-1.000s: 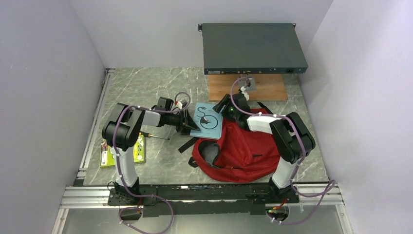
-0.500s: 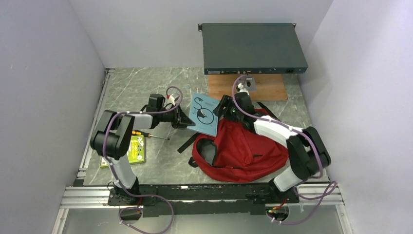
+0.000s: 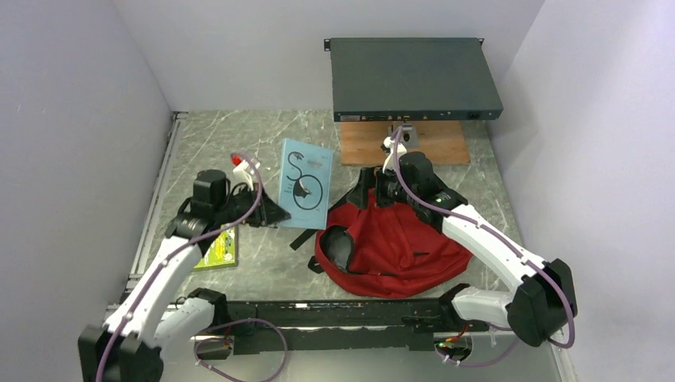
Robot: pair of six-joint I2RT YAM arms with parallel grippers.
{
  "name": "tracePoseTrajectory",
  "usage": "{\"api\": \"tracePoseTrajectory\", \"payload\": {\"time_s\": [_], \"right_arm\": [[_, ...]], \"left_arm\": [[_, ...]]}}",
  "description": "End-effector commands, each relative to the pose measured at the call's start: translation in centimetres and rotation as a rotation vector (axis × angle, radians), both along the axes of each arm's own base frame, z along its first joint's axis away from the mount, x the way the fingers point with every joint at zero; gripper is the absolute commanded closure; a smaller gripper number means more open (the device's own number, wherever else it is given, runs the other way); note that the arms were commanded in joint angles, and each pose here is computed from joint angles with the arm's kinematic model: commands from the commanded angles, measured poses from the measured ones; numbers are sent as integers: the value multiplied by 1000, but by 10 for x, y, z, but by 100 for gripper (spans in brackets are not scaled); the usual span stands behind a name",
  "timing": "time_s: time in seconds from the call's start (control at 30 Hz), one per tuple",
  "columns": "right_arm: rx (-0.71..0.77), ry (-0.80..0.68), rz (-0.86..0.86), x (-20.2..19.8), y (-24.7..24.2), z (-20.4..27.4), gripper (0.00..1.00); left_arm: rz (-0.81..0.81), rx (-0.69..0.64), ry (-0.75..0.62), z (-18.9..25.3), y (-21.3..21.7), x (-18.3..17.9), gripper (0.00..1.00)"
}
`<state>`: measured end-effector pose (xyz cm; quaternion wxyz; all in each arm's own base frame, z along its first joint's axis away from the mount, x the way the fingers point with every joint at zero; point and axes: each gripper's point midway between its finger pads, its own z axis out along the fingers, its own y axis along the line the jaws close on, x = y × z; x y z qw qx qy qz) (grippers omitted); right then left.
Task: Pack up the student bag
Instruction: Pick up the book from the center of the board.
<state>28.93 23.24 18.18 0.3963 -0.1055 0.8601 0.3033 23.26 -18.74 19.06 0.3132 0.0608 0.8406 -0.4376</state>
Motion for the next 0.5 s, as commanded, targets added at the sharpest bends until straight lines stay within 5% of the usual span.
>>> {"api": "tracePoseTrajectory", "payload": {"time_s": [0.0, 0.33, 0.47], "right_arm": [[120, -91, 283, -41, 23, 55, 1], [465, -30, 610, -111, 23, 109, 6], [573, -59, 728, -142, 19, 136, 32]], "left_arm": [[-216, -64, -221, 42, -14, -51, 100], [-632, -229, -456, 106, -43, -130, 100], [-716, -248, -424, 106, -49, -136, 100]]}}
